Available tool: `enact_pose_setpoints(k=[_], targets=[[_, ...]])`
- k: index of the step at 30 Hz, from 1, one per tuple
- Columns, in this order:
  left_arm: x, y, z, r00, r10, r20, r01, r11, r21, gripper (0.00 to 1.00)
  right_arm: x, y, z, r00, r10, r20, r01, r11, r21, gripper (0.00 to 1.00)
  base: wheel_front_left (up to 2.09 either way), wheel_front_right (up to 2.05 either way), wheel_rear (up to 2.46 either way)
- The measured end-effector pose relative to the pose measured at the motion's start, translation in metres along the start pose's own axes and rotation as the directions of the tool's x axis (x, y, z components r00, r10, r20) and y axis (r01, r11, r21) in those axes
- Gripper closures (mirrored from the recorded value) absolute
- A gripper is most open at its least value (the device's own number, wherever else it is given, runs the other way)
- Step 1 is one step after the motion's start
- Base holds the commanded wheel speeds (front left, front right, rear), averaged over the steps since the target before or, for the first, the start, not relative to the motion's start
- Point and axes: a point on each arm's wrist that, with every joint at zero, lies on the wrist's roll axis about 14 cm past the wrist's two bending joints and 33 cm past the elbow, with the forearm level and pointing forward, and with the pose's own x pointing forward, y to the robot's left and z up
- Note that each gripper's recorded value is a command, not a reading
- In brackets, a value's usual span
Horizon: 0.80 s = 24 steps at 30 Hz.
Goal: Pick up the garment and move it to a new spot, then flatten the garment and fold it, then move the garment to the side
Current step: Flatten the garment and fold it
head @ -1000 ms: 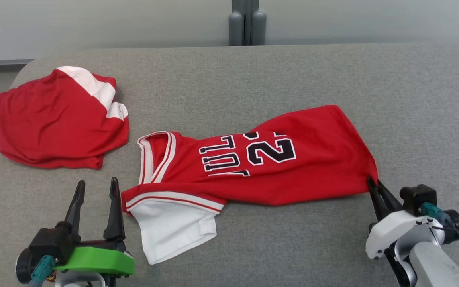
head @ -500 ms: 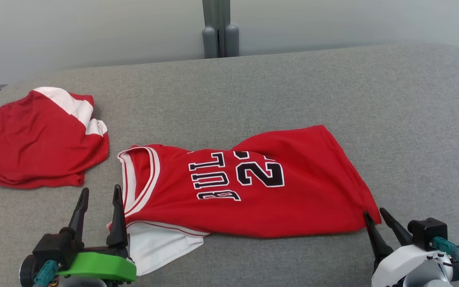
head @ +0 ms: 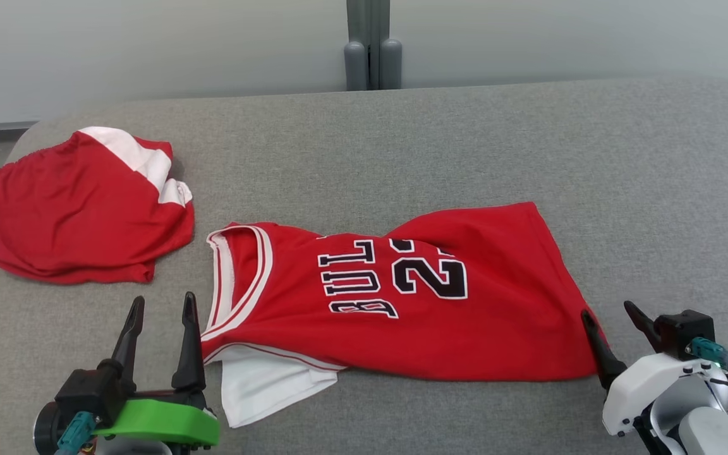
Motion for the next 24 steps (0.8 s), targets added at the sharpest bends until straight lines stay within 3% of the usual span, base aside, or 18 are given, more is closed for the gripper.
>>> enact_pose_setpoints(k=[6,8,9,10,24], targets=[[-0.001,0.006,-0.001,1.000,0.019,-0.003,-0.019,1.000,0.003,0.00,0.012,0.007,-0.030,0.992,0.028,-0.126,-0.026,1.000,0.011,0.03,0.00,0.00,0.00],[-0.001,0.008,-0.001,1.000,0.025,-0.006,-0.025,1.000,0.005,0.00,0.014,0.011,-0.040,0.986,0.038,-0.160,-0.034,0.999,0.029,0.58,0.00,0.00,0.00],[-0.001,0.009,-0.002,1.000,0.029,-0.008,-0.029,1.000,0.005,0.00,0.016,0.013,-0.041,0.986,0.044,-0.162,-0.038,0.999,0.037,0.92,0.00,0.00,0.00],[-0.001,0.010,-0.003,0.999,0.032,-0.010,-0.032,0.999,0.006,0.00,0.018,0.013,-0.040,0.987,0.047,-0.156,-0.041,0.998,0.042,1.00,0.00,0.00,0.00],[0.006,0.005,-0.006,1.000,0.019,-0.018,-0.019,1.000,0.004,0.00,0.028,0.009,-0.014,0.998,0.051,-0.023,-0.050,0.999,0.019,1.00,0.00,0.00,0.00]])
